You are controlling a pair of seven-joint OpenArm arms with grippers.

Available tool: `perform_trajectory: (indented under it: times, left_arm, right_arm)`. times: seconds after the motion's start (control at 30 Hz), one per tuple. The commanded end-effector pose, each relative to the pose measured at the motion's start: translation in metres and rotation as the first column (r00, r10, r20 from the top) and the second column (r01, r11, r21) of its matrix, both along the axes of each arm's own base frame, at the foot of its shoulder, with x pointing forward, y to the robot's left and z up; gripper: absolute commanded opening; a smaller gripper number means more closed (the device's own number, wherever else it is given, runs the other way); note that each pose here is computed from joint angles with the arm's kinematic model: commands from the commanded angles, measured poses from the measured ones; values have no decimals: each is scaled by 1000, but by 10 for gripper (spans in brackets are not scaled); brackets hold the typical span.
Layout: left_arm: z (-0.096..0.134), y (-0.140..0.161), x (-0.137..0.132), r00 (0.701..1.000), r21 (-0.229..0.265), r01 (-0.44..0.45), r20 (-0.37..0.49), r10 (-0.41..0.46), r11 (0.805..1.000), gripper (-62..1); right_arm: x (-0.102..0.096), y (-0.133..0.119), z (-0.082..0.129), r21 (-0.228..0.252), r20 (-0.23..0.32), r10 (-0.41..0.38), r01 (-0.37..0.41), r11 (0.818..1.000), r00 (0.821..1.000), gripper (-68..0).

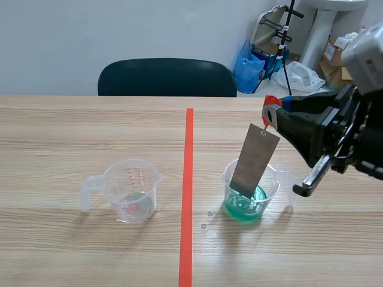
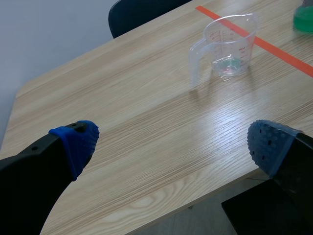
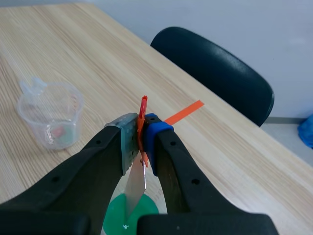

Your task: Do the redox reaction experiment

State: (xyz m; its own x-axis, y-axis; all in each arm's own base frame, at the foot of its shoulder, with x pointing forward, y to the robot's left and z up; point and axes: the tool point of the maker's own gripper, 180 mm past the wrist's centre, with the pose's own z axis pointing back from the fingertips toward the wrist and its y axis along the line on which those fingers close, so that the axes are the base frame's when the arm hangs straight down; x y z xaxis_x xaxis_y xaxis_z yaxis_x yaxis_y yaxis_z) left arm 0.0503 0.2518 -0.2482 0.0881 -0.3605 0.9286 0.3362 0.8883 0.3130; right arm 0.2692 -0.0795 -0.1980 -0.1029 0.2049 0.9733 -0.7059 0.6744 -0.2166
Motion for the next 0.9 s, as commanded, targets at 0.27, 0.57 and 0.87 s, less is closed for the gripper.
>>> perform_trajectory:
  times: [0.27, 0.57, 0.87]
  left_arm:
    - [6, 0, 3, 1000, -6, 0, 27, 0, 1000, 14]
    - [6, 0, 3, 1000, -6, 0, 27, 0, 1000, 14]
    - [6, 0, 3, 1000, -6, 1, 28, 0, 1000, 14]
  right_arm:
    - [-9, 6, 46, 10, 80, 11, -12, 1000, 997, -669]
    - [-13, 11, 59, -20, 67, 11, -10, 1000, 998, -669]
    - [-15, 4, 61, -36, 54, -15, 17, 999, 998, -669]
